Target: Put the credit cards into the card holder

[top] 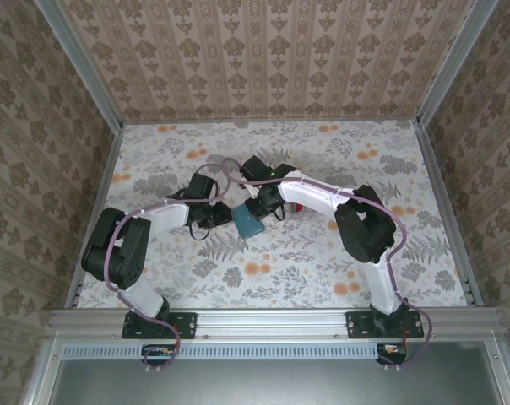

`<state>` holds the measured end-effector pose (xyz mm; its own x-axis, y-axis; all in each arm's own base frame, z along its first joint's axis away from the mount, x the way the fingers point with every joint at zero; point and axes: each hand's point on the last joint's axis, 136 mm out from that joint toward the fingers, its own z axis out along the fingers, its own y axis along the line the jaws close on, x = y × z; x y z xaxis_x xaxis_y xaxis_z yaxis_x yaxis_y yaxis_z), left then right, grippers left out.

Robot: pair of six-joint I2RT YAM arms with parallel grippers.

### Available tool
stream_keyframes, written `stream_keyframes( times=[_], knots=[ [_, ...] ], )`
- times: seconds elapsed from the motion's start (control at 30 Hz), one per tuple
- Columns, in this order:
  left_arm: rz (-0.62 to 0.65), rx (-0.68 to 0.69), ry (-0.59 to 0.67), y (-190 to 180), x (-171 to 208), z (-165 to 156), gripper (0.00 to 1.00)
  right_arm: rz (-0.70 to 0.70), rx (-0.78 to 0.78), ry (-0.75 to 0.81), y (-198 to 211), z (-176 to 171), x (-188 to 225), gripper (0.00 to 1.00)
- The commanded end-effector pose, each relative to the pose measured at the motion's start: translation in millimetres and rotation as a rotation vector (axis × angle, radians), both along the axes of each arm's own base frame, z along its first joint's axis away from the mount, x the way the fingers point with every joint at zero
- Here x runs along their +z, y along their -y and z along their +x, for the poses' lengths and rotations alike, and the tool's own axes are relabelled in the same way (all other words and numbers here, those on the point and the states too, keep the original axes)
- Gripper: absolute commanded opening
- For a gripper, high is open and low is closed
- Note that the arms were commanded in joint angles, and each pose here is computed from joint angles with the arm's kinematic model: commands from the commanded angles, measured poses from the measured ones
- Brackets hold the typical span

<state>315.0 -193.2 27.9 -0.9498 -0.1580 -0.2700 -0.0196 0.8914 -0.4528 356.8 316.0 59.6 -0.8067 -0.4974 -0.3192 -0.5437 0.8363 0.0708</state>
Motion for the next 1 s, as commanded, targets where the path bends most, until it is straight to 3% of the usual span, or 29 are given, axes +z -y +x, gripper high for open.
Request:
stream_keyframes(
  times=[0.0,0.67,0.97],
  knots=[
    [-0.012,-0.011,0.014,3,2,4,0.26,-0.003,0.002,0.011,1,3,8,0.12],
    [-0.018,-0.066,-0.001,38,-3,0,0.27,0.107,0.048,-0.029,-14,-11,22,0.09],
    [0.017,-0.059,-0.009,32,-6,-3,0.27,0.119,0.008,0.0,1,-3,31,0.19]
  ],
)
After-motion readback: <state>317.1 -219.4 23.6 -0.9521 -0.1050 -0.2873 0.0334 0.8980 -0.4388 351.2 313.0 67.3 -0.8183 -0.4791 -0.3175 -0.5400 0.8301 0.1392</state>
